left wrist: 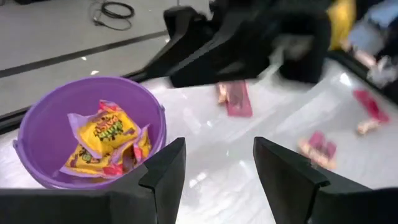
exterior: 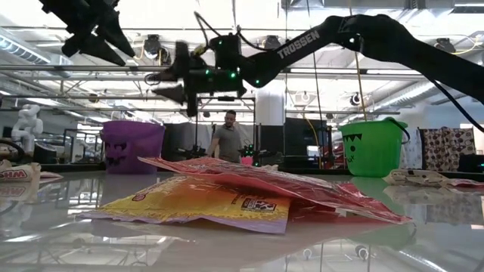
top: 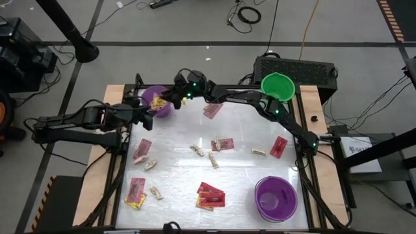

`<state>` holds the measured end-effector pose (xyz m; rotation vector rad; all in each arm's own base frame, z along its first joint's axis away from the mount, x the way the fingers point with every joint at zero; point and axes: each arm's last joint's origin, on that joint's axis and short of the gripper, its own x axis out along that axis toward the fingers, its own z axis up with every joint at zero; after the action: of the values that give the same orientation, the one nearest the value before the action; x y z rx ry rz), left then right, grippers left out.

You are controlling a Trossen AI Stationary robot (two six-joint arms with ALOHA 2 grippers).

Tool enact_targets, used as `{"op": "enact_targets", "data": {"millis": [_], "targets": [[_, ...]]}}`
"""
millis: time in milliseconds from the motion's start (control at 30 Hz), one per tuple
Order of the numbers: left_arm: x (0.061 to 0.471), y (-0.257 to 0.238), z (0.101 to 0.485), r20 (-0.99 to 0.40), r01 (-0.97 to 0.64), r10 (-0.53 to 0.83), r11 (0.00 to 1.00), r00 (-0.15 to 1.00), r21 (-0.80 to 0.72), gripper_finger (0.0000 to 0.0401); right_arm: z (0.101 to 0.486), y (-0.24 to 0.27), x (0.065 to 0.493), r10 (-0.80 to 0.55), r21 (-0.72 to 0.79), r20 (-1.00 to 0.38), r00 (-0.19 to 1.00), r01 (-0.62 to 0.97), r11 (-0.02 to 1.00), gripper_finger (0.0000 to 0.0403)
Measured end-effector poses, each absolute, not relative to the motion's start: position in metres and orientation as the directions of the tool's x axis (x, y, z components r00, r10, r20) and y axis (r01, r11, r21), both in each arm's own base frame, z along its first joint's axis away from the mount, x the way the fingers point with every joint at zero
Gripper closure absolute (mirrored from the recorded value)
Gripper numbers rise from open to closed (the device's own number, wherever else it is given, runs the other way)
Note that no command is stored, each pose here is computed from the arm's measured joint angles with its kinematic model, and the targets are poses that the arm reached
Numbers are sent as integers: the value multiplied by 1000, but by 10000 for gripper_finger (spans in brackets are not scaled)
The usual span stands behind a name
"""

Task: Sort candy by brand, put in halloween buckets
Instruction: Put the yellow candy into the top violet bucket

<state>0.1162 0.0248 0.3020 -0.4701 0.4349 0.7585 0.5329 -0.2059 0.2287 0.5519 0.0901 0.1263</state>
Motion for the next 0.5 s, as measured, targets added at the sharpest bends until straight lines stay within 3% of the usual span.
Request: {"op": "enact_targets", "data": {"millis": [267,400,500], "targets": [[117,25,293,-573,-717,535,683,621,-139,205,237,-163,535,628,705,-42,777,-422,569,235],[118,24,287,-602,-694,515,714,609,-92,205,238,-117,545,732,738,-43,680,-472,482,235],[119,24,279,-627,-697,512,713,587,-70,205,235,-82,551,760,724,-61,647,-495,480,235]]}}
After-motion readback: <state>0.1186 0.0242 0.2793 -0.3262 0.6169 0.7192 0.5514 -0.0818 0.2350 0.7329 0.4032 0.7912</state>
